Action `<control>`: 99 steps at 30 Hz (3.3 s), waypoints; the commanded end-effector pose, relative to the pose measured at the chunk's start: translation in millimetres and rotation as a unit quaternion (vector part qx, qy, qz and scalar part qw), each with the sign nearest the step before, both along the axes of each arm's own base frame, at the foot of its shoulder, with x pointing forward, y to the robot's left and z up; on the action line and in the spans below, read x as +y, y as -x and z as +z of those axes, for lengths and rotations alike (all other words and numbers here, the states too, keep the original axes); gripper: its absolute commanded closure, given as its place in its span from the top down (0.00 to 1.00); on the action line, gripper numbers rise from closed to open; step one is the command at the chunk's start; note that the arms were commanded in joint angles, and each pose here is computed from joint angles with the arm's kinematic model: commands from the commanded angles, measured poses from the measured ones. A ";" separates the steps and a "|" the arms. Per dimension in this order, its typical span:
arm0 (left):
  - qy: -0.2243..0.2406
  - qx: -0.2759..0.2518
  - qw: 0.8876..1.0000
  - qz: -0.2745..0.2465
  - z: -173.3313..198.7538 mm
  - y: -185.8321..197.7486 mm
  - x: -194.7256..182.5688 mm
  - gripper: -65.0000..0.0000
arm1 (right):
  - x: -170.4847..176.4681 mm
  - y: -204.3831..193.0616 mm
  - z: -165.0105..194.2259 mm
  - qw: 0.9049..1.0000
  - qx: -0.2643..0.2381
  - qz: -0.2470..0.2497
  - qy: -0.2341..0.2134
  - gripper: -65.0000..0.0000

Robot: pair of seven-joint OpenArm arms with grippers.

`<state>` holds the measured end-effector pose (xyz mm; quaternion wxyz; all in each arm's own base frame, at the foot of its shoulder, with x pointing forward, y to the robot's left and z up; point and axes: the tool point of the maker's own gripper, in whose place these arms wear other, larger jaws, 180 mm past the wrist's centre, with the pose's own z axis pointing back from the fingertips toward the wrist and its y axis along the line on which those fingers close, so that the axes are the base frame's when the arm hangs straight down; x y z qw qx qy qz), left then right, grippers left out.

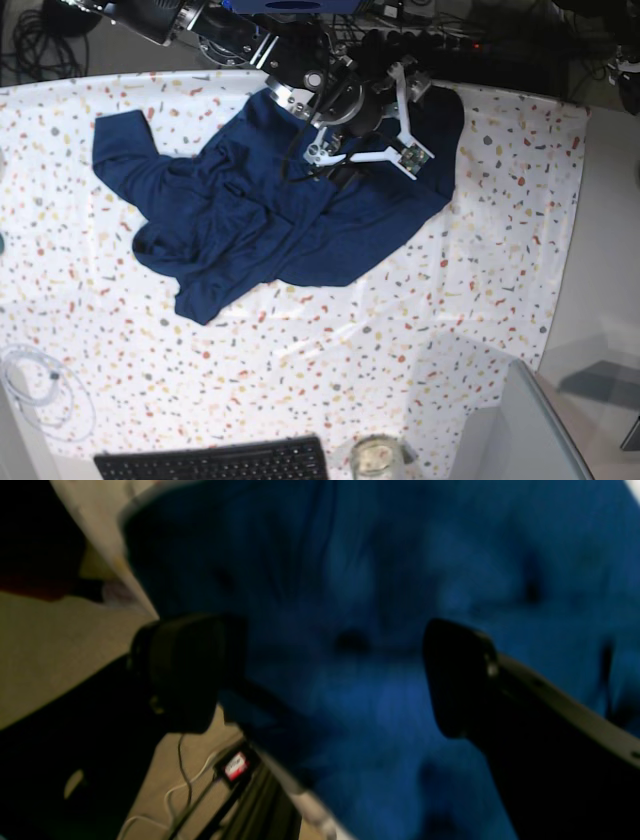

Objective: Layout the t-shirt on the table in an organized manner, then fold the t-shirt properly
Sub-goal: 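Lower the right gripper onto the crumpled navy t-shirt and grasp it, then lift the t-shirt with the right gripper and drag it aside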

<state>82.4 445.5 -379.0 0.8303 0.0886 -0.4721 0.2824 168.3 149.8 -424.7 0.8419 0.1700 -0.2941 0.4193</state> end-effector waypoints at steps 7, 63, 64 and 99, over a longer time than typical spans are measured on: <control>-0.020 -0.020 1.000 -0.009 16.5 -5.8 5.8 0.49 | 9.9 13.4 -2.1 1.000 0.008 0.027 -0.001 0.90; 0.025 -0.011 0.996 -0.080 -10.3 -35.4 -47.7 0.00 | -443.5 -170.5 158.9 0.844 -0.239 -0.472 0.082 0.00; 0.026 -0.013 0.996 -0.081 -10.5 -36.9 -48.6 0.00 | -469.3 -172.7 157.5 0.831 -0.229 -0.500 0.086 0.00; -0.033 0.053 0.989 -0.134 -41.8 -53.8 -86.3 0.42 | -358.1 -171.8 9.7 0.896 -0.051 -0.434 0.082 0.95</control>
